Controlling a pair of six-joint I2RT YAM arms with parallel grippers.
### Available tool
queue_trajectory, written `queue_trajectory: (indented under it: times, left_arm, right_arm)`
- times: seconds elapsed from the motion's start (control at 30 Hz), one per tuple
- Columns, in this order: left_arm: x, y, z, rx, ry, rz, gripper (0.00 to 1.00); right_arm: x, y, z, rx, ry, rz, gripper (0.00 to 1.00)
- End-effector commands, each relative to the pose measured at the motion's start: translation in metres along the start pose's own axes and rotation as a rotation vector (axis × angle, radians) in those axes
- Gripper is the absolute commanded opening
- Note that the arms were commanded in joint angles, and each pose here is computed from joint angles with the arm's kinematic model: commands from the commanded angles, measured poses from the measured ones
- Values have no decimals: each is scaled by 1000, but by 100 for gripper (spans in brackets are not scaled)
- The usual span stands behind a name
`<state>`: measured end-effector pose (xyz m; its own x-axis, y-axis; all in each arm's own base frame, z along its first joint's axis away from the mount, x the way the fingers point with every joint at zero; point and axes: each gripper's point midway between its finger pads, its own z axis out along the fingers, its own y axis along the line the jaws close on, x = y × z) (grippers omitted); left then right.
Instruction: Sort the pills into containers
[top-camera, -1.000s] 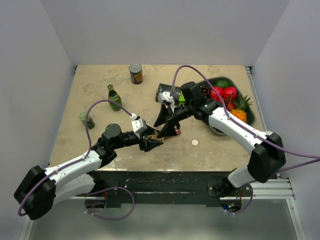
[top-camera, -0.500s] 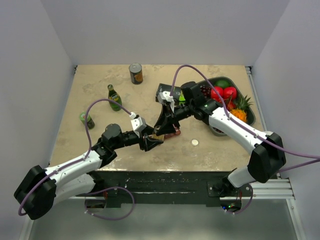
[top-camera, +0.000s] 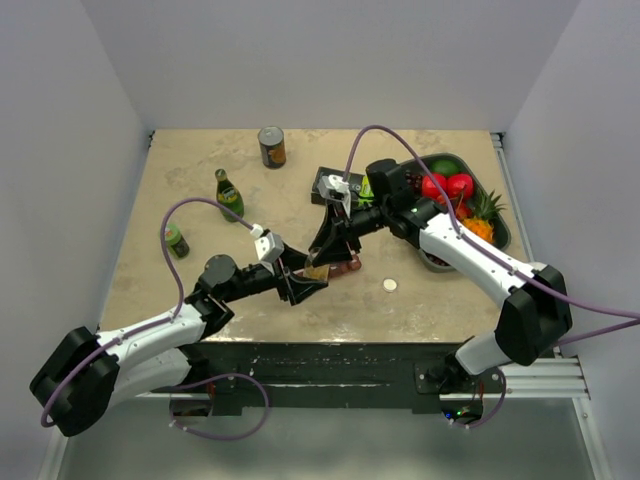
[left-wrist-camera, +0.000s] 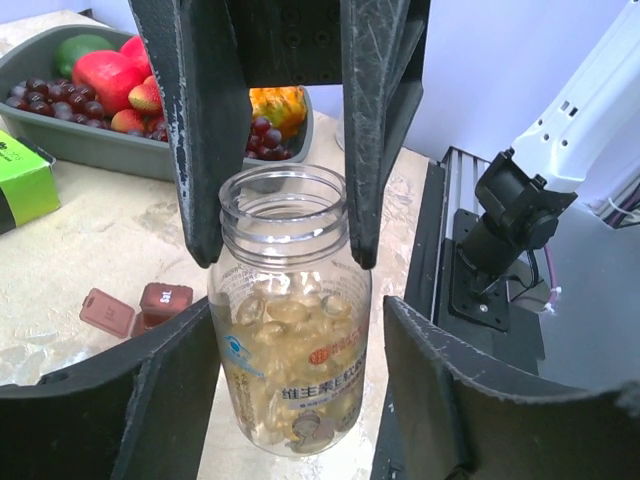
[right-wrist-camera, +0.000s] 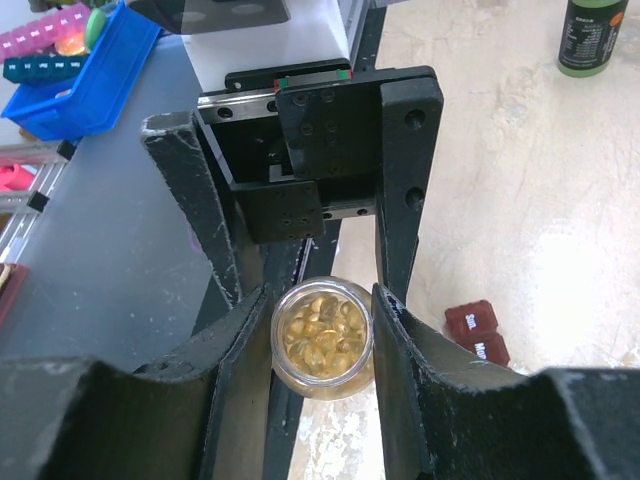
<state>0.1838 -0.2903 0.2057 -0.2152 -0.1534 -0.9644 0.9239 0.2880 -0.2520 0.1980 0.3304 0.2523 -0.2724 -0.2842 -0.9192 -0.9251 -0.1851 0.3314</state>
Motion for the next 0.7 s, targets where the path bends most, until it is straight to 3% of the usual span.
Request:
queue_trajectory:
  times: [0.0,0.07,0.17,0.67]
  left_arm:
    - [-17,-6,2,25,-72,26,71]
    - [-16,-6,2,20,-72,15,74]
    - [-15,-3,2,6,-75,-11,94]
    - [-46,0,-10,-37,-327,-44,94]
  right_arm:
    - [-20,11,-7,-19,-52,-51,1]
    - [-22,11,-7,-21,-58,-55,0]
    - [-25,12,-9,-23,-73,-41,0]
    - [-35,3,-12,-23,-167,80,0]
